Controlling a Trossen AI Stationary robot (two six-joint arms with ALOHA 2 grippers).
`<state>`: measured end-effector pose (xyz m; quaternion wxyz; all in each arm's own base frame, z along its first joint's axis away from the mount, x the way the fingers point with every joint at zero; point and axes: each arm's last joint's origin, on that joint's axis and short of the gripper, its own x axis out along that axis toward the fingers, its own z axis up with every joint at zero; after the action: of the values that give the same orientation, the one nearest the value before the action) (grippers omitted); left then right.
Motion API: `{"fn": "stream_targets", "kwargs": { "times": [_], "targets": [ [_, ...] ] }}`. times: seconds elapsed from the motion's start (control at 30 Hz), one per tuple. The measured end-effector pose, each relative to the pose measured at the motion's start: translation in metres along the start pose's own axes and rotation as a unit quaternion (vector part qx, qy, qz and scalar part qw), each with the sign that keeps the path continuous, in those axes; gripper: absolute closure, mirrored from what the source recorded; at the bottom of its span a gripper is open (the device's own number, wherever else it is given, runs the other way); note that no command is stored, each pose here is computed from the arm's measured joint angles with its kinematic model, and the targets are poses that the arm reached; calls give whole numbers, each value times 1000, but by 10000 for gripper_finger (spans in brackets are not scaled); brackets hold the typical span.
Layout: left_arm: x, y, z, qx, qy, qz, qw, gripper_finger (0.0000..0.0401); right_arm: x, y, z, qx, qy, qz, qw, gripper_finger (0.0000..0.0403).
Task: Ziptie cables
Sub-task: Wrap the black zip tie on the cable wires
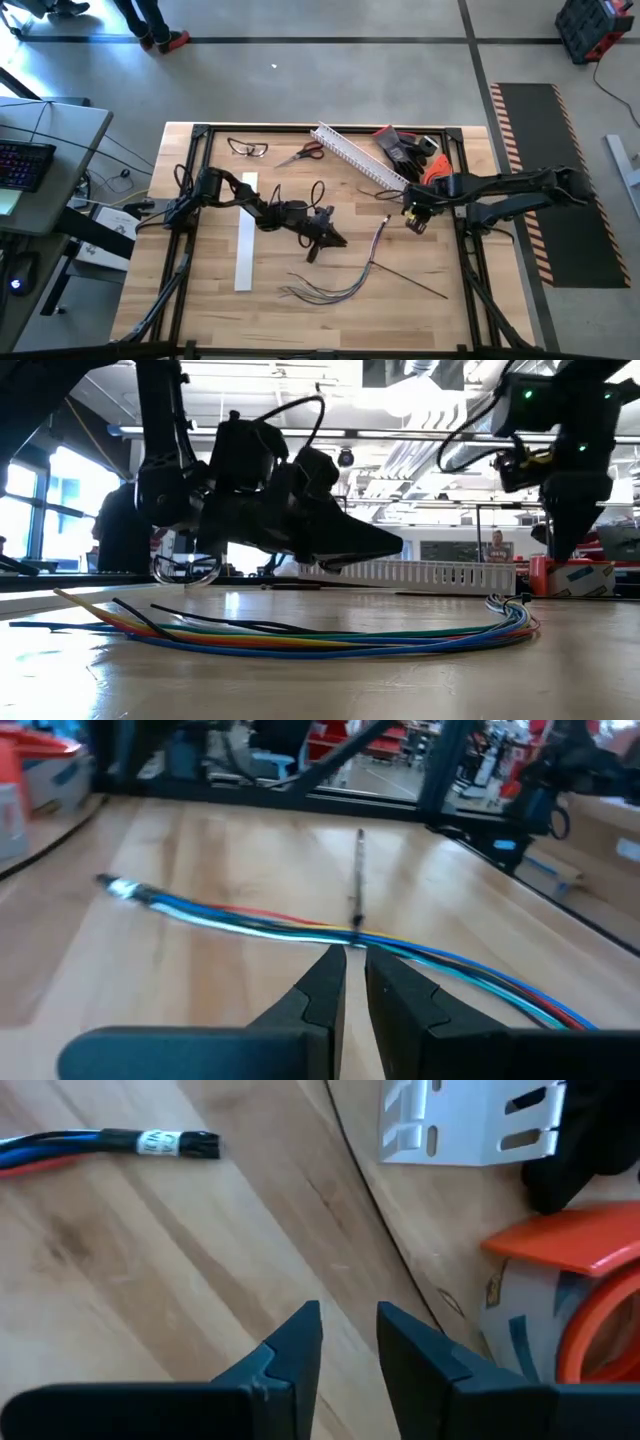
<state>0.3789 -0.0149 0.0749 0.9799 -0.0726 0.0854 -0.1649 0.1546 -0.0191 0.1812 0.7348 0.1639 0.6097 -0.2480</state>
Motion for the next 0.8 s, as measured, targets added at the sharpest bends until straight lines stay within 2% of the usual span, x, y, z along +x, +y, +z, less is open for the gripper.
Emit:
{"fn": "stream_targets", "kwargs": {
  "times": [0.13,0.3,0.47,0.63,0.8],
  "targets": [
    [3,-10,-1,31,2,-12,999,376,15,0,8,3,32,-23,999,286],
    [7,-23,-4,60,7,-29,998,376,41,-3,15,19,85,-89,992,248],
    [9,-35,-6,73,9,-45,996,376,58,-3,21,2,113,-103,988,240],
    [11,-44,-6,78,6,-57,995,376,65,-8,28,-15,118,-70,990,276],
    [13,-52,-5,76,-2,-67,995,376,65,-8,31,-13,112,-21,993,370]
  ]
}}
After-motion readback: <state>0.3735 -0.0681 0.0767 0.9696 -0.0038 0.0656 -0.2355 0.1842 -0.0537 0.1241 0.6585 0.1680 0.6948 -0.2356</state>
